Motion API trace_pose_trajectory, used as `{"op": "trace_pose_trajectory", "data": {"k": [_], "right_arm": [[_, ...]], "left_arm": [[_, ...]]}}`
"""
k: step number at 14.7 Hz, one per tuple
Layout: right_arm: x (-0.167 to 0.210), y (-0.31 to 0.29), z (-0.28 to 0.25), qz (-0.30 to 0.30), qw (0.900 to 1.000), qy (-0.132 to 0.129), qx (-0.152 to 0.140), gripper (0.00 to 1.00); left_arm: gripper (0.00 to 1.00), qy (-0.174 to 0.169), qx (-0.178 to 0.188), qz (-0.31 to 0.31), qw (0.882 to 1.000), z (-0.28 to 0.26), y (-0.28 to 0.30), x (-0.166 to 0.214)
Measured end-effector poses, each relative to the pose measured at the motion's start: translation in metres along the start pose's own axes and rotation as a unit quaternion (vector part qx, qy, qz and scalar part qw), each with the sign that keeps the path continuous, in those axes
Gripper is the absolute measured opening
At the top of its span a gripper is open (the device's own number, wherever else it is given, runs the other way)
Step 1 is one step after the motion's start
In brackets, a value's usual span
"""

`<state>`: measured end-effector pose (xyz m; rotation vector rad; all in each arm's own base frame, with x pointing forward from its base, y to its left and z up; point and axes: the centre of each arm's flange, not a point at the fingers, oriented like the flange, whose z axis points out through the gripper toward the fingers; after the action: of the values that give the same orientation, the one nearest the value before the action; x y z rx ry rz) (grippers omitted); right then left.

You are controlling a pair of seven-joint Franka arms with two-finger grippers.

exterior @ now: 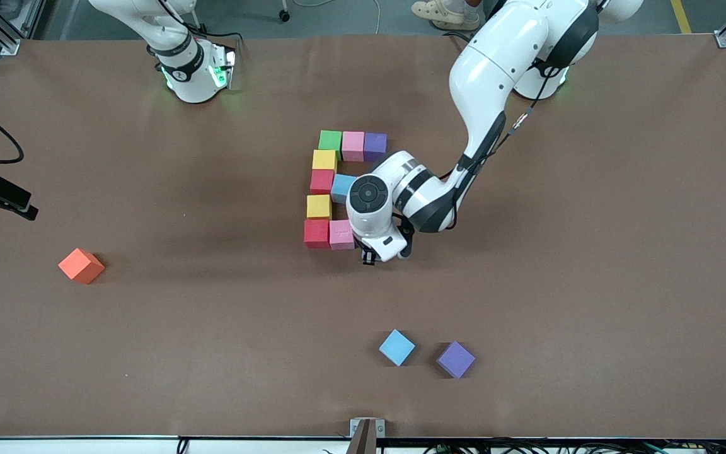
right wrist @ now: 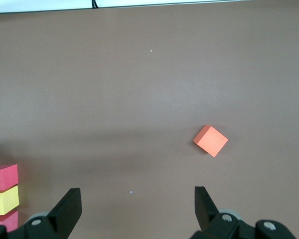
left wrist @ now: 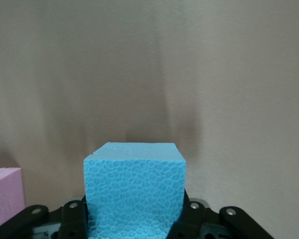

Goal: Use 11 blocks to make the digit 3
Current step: 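Carry the light blue cube toward pink with the left gripper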

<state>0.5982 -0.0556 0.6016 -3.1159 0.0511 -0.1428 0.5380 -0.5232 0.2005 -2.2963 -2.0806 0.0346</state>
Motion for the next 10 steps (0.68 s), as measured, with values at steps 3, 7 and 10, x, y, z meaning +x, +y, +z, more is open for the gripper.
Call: {"op": "trace_pose_trajectory", "data": {"k": [3,7,10], "right_arm": [[0.0,-0.003,0.0,-0.003,1.0,0.0,0.0,1.0],[0.0,-0.003,0.0,-0.002,1.0,0.0,0.0,1.0],[0.0,-0.003,0.0,-0.002,1.0,0.0,0.0,1.0]], "left_arm": [[0.12,0.008,0.009,-0.035,0.999,0.003,-0.003,0.0],[0.12,0.011,0.012,-0.046,0.999,0.004,-0.011,-0.007],[0.12,0.013,0.011,-0.032,0.999,0.005,-0.025,-0.023]]}}
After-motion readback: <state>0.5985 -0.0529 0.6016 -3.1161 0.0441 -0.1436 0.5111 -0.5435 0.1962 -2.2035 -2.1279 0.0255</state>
